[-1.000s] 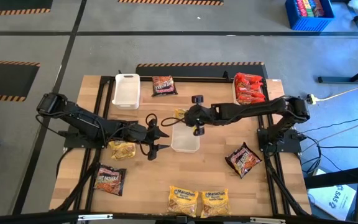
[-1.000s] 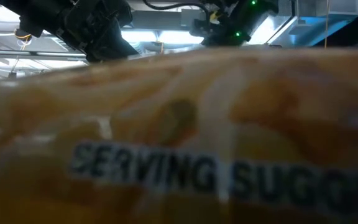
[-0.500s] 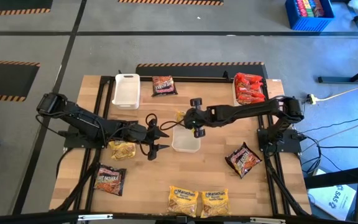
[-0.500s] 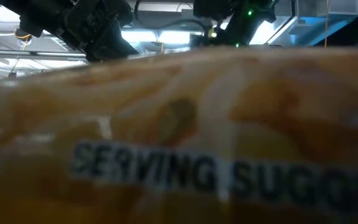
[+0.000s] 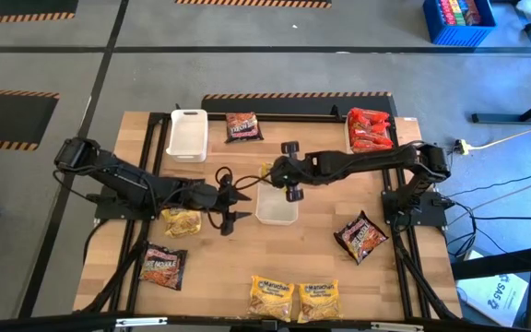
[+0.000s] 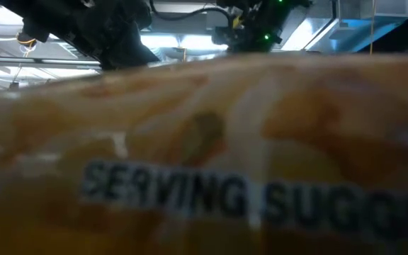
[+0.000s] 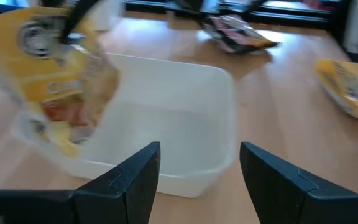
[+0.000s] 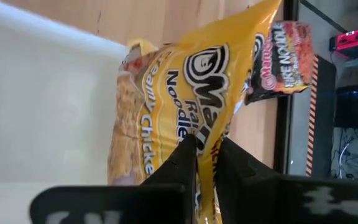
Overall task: Sort Maruchan noodles
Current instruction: Put the yellow noodle pack into the white middle bin
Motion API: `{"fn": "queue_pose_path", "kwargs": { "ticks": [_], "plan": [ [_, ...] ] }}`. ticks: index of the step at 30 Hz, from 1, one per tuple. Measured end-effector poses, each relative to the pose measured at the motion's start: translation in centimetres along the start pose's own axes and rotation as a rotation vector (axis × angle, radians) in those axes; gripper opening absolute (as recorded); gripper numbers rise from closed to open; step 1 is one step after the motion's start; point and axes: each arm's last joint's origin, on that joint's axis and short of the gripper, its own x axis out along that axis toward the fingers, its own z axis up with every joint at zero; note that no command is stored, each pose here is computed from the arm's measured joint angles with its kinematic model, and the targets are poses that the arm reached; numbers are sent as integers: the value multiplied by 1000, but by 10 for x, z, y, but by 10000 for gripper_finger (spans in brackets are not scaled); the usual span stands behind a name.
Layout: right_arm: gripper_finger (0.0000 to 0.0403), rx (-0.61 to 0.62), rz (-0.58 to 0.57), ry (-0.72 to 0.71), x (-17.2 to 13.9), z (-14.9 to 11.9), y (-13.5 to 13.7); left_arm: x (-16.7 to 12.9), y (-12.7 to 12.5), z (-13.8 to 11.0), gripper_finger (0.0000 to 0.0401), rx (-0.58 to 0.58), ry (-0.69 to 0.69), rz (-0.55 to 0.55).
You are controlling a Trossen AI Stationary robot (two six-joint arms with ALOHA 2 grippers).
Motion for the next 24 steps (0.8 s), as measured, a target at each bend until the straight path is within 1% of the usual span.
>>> {"fn": "queue_pose_path", "kwargs": {
  "ticks": [3,6,11,17,24],
  "plan": [
    [23,0,0,1,-1,1,-1,1,7,1,215,-8,-13,76],
    [23,1,0,-1,-2,2,-2,3,17,3,215,-16,-16,116],
    [23,2,0,1,-2,2,-2,12,45,1,215,-77,8,209],
    [23,0,1,6,-2,1,-2,31,67,-3,215,-106,27,267],
    [23,0,0,6,-2,1,-2,57,71,1,215,-57,71,265]
  ]
}}
